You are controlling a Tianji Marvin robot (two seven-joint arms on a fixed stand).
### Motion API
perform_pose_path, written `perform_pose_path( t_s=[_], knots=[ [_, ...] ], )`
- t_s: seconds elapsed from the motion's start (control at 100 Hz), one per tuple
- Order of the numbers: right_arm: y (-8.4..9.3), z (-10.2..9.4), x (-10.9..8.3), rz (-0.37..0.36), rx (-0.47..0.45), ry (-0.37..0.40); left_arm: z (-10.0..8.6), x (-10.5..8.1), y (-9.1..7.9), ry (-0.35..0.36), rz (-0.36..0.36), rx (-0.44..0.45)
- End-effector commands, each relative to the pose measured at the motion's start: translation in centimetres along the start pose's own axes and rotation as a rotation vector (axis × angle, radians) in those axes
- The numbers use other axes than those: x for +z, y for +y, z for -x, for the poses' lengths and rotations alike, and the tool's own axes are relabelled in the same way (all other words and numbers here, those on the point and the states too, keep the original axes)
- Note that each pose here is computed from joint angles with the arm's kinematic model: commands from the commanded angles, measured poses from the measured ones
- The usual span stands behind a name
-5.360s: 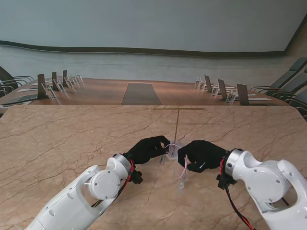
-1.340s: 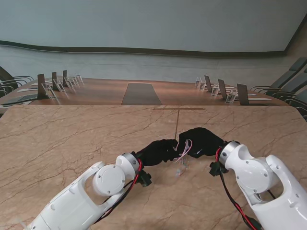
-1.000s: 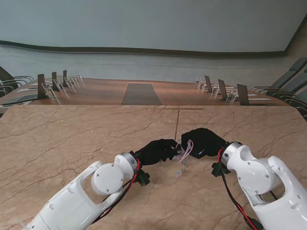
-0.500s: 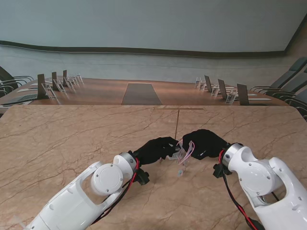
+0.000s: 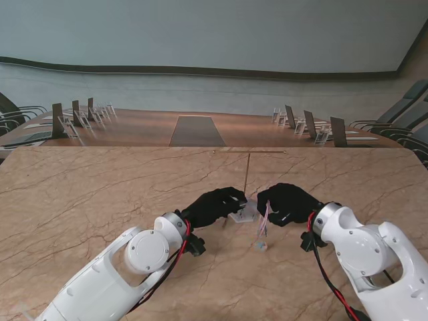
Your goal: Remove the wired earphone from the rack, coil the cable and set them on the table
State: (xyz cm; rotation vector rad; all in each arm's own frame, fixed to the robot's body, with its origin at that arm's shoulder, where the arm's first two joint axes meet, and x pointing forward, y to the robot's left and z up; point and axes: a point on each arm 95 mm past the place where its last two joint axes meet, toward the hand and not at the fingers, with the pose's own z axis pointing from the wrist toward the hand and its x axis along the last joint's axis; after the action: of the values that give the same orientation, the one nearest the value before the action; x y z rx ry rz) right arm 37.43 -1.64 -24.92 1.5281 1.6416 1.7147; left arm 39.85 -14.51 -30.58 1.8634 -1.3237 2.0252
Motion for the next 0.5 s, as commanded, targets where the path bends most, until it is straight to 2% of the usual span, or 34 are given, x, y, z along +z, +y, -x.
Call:
perform_pose_path(
  t_s=[0.0,0.49],
  knots=[
    [-0.2,-0.18,-0.18,-0.006,-0.004,0.001,0.05,-0.19,0.29,0.001,0.002,-0.005],
    [-0.38,-0.12,-0.77,-0.003,-0.028,-0.017,0.35,-0.67,0.17,0.002,-0.01,-0.003]
  ],
)
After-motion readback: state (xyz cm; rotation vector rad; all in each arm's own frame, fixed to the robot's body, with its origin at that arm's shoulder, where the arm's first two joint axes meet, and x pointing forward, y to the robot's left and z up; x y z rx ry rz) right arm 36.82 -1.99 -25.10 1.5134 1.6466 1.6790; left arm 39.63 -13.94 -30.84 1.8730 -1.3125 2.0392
